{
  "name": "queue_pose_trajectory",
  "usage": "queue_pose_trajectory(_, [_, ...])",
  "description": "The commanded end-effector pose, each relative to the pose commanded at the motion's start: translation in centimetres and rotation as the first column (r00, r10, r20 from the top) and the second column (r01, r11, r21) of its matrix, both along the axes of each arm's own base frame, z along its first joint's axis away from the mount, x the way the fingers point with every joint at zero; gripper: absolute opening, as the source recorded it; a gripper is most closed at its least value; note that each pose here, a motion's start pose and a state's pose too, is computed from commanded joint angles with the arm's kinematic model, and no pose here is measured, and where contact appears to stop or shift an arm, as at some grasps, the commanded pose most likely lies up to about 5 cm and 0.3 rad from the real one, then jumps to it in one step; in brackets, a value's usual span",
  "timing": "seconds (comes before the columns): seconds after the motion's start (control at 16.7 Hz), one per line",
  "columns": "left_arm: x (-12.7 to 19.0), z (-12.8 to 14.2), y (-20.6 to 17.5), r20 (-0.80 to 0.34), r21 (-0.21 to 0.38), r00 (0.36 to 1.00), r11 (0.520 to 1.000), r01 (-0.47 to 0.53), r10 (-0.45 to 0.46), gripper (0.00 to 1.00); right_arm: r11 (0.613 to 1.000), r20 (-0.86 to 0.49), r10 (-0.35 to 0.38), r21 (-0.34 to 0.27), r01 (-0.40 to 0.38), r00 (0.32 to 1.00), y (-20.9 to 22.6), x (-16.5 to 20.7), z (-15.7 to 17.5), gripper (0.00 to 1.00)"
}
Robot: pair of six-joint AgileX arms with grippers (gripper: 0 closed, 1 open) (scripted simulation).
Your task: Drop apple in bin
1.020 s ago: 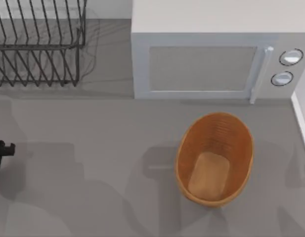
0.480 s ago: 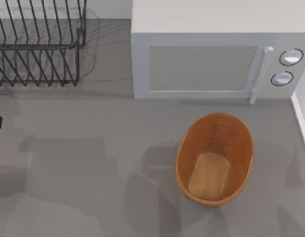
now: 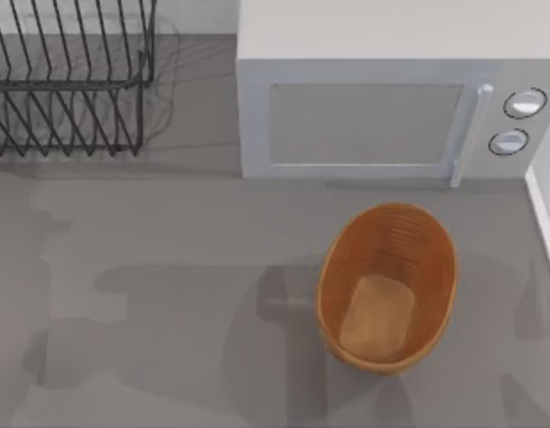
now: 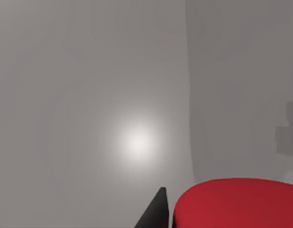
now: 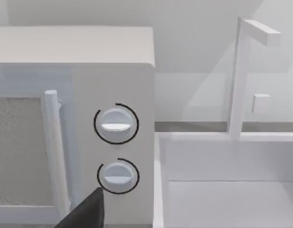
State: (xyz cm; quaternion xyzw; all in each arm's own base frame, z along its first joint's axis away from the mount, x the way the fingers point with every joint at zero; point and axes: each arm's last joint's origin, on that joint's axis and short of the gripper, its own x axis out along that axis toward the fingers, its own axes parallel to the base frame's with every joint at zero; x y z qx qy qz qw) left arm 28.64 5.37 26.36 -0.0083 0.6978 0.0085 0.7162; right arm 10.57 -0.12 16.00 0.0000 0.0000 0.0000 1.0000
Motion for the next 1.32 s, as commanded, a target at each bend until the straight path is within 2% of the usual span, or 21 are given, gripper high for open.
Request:
queue_pose_trajectory(0.24, [0.1,-0.2,0.1,-0.004,0.0,1.0,1.0,0.0,0.0,0.0,1.0,0.0,0.0,0.0,0.0,1.0,0.0,0.0,0.0,1.0])
queue_pose_trajectory(0.36, [0.8,-0.1,-0.6,-0.017,-0.003,0.999,0.999,0.04,-0.04,0.0,1.0,0.0,0.0,0.0,0.0,1.0,0.0,0.0,0.0,1.0])
queue_pose_trajectory(0.54, [3.5,0.2,-3.6,-0.053,-0.013,0.98,0.982,0.189,-0.19,0.0,1.0,0.0,0.0,0.0,0.0,1.0,0.0,0.0,0.0,1.0])
queue_pose_trajectory(0.72, [7.0,0.8,-9.3,-0.081,-0.027,0.907,0.911,0.413,-0.413,0.0,1.0,0.0,0.0,0.0,0.0,1.0,0.0,0.0,0.0,1.0])
queue_pose_trajectory(0.84, [8.8,1.4,-14.6,-0.075,-0.032,0.815,0.818,0.574,-0.575,0.0,1.0,0.0,0.0,0.0,0.0,1.0,0.0,0.0,0.0,1.0])
queue_pose_trajectory(0.96, [9.5,2.2,-20.6,-0.052,-0.03,0.688,0.69,0.723,-0.724,0.0,1.0,0.0,0.0,0.0,0.0,1.0,0.0,0.0,0.0,1.0])
queue_pose_trajectory(1.14, [7.9,2.7,-29.7,-0.013,-0.02,0.45,0.45,0.893,-0.893,0.0,1.0,0.0,0.0,0.0,0.0,1.0,0.0,0.0,0.0,1.0])
queue_pose_trajectory(1.32, [4.0,2.3,-37.2,0.006,-0.01,0.207,0.207,0.978,-0.978,0.0,1.0,0.0,0.0,0.0,0.0,1.0,0.0,0.0,0.0,1.0])
